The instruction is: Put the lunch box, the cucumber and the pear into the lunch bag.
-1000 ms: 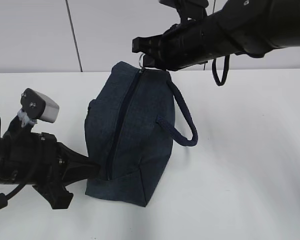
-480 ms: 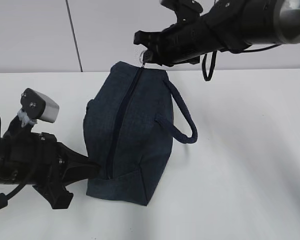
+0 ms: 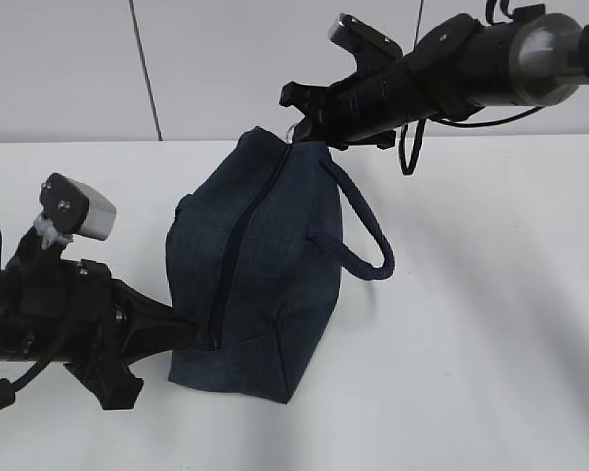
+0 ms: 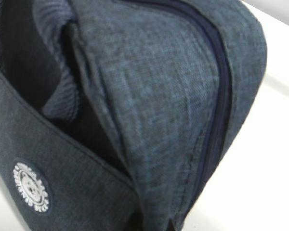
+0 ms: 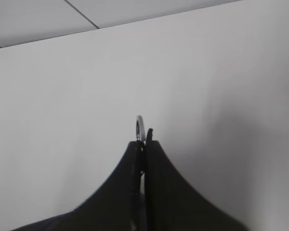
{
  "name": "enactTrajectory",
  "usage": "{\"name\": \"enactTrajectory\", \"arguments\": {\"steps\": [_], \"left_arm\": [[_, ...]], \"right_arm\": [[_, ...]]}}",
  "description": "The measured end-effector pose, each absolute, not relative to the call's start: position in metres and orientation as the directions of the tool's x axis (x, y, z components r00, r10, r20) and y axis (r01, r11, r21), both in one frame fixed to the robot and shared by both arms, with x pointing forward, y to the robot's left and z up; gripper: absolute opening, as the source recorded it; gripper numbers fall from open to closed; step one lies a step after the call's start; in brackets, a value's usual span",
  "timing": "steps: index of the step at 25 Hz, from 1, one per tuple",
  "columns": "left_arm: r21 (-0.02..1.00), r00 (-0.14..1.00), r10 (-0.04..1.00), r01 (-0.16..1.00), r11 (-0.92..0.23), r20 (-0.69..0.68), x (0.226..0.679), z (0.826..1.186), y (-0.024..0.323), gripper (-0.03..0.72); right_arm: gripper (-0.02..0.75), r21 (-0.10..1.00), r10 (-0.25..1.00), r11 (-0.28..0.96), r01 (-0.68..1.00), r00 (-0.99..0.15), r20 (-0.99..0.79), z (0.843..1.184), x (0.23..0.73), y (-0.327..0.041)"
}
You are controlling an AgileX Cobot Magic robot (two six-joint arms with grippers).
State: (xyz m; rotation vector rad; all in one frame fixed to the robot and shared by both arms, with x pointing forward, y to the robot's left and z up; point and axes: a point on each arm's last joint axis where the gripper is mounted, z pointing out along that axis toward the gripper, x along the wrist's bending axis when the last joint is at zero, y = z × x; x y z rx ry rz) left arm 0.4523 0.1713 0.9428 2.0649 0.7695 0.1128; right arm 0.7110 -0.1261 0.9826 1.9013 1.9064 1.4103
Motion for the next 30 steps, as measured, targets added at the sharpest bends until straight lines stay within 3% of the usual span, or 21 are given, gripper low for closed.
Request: {"name": "enactTrajectory", "arguments": {"steps": [16, 22, 25, 29, 30], "left_arm": [[0.781, 0.801, 0.564, 0.479, -0.401, -0.202, 0.453, 0.943, 0.172, 0.004], [0.78, 0.8, 0.565, 0.479, -0.402, -0.201, 0.453, 0.943, 0.172, 0.004], [0.78, 0.799, 0.567, 0.48, -0.402, -0.199, 0.453, 0.943, 0.172, 0.034], [0.775, 0.794, 0.577, 0.483, -0.408, -0.191, 0.453, 0.942, 0.173, 0.188], [0.774, 0.793, 0.578, 0.484, -0.409, -0.191, 0.453, 0.941, 0.173, 0.236]], "right_arm": [[0.0, 0.511, 0.8, -0.264, 0.818, -0.11, 0.59, 0.942, 0.723, -0.143], [0.005, 0.509, 0.799, -0.265, 0.819, -0.109, 0.592, 0.942, 0.723, -0.143], [0.092, 0.522, 0.805, -0.247, 0.816, -0.127, 0.58, 0.942, 0.724, -0.143], [0.379, 0.569, 0.817, -0.198, 0.798, -0.186, 0.545, 0.95, 0.725, -0.143], [0.408, 0.584, 0.82, -0.184, 0.791, -0.205, 0.535, 0.954, 0.724, -0.143]]}}
